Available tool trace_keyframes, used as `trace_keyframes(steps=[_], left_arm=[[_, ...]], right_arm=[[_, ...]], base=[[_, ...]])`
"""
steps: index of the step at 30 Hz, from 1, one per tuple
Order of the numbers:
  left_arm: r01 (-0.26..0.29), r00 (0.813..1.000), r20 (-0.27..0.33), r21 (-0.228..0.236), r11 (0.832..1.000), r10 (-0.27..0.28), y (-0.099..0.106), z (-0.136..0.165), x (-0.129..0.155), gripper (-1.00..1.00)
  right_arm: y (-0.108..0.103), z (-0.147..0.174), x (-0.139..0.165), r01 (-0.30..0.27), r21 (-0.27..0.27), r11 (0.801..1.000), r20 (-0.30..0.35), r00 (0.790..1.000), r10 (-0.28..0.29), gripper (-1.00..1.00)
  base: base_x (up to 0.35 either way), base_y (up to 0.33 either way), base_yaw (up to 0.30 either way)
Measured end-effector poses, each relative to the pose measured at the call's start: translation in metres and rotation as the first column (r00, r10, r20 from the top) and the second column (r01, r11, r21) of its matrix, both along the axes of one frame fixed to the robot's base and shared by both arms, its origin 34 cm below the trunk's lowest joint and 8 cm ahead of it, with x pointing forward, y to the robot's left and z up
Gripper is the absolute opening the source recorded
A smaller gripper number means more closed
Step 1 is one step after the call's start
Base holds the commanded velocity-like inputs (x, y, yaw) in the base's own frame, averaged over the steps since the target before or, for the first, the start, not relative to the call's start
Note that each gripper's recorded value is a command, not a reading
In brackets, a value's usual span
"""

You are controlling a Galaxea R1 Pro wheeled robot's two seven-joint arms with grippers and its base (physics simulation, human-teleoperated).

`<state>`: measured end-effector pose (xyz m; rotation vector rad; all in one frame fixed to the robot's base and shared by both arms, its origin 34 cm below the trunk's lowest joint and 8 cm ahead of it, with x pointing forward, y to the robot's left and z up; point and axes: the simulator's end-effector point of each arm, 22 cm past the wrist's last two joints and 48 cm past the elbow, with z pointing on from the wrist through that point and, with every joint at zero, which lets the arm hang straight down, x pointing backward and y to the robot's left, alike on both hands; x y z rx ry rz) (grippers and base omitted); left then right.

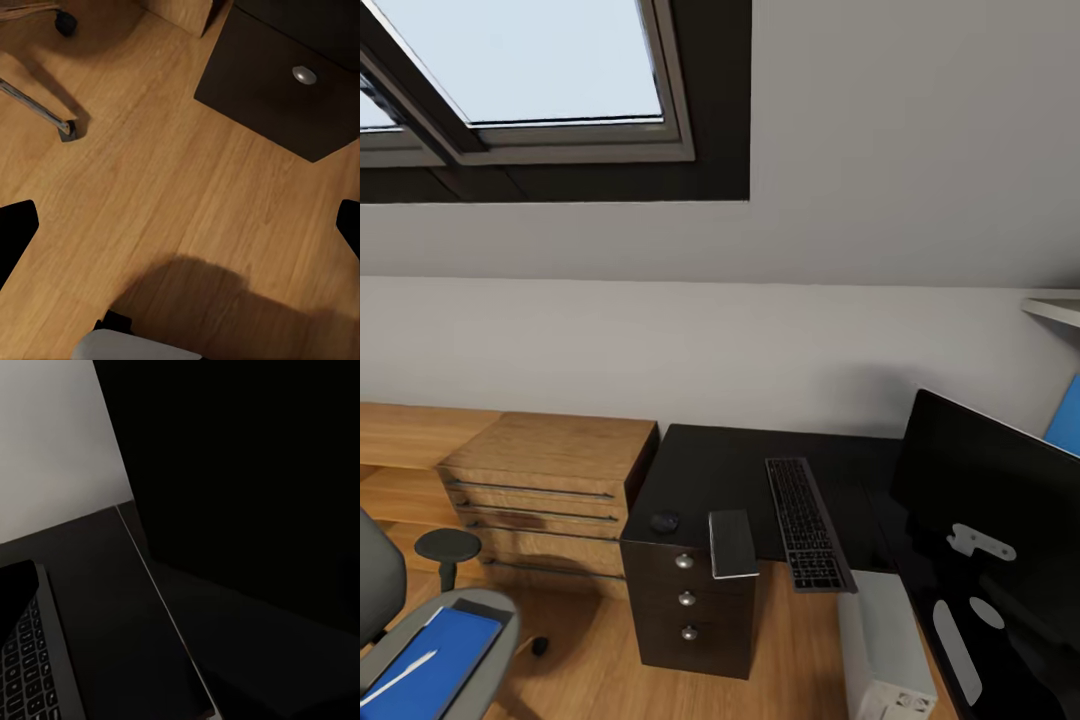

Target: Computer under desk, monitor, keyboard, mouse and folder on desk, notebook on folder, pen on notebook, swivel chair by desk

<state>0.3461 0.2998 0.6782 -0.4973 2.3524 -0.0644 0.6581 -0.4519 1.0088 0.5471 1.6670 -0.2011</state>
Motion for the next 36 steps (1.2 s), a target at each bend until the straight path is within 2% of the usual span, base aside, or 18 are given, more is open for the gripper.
trace_keyframes(steps=[12,22,36], left_arm=[[0.0,1.0,0.0,0.0,1.0,0.0,0.0,0.0001,0.0,1.0],[0.0,1.0,0.002,0.001,1.0,0.0,0.0002,0.0004,0.0002,1.0],[0.002,1.0,0.003,0.001,1.0,-0.002,-0.0002,0.0004,0.0004,1.0]], right_arm=[[-0.0004,0.0003,-0.0002,0.001,-0.001,1.0,0.001,1.0,-0.001,1.0],[-0.0012,0.0005,-0.0003,0.001,-0.002,1.0,0.001,1.0,-0.001,1.0],[-0.0022,-0.0003,-0.0005,0.003,-0.003,1.0,-0.002,1.0,-0.003,1.0]], base=[[0.041,-0.002,0.0],[0.2,-0.05,0.0],[0.022,-0.007,0.0]])
